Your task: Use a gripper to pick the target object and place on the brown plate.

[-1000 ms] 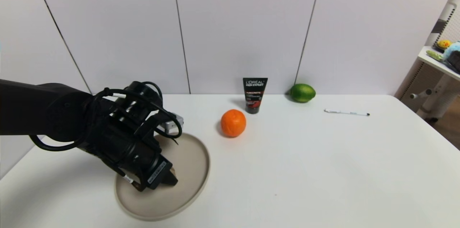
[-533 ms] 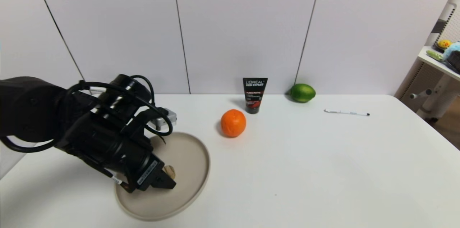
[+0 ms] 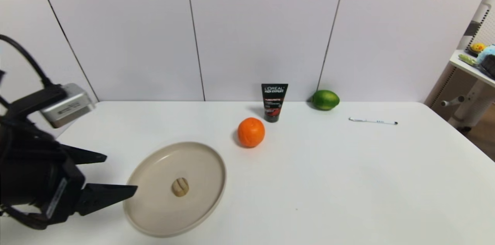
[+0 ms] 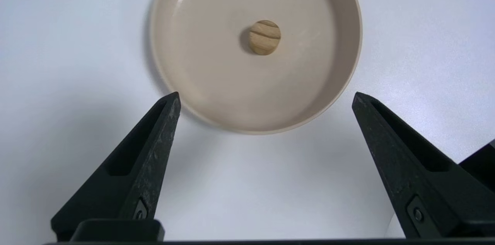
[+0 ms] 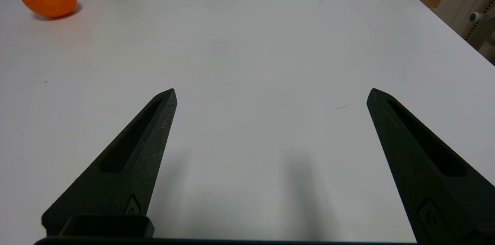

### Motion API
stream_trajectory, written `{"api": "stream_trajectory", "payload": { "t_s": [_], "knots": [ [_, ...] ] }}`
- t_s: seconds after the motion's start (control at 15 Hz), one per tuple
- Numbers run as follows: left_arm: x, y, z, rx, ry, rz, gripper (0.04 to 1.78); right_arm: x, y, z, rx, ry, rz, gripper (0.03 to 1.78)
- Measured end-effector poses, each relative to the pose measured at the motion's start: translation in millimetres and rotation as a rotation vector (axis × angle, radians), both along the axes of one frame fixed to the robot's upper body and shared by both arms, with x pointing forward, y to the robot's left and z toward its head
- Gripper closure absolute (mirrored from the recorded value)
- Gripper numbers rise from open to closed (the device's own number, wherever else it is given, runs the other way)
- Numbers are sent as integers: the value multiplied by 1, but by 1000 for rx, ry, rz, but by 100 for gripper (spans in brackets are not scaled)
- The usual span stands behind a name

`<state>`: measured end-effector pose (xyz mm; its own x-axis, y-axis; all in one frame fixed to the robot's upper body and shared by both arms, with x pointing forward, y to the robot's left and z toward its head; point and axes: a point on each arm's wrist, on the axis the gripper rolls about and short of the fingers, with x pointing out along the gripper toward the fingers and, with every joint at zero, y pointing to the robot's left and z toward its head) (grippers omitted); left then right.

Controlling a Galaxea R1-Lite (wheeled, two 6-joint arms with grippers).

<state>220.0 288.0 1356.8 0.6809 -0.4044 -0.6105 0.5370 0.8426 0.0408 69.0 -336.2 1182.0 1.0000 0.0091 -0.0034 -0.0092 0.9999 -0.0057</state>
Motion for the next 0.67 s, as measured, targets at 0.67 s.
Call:
{"api": "stream_trajectory", "payload": {
  "t_s": [0.67],
  "knots": [
    [-128,41,-82,-81,-493,303,15,0,0,0,0,0,0,11]
  ]
}}
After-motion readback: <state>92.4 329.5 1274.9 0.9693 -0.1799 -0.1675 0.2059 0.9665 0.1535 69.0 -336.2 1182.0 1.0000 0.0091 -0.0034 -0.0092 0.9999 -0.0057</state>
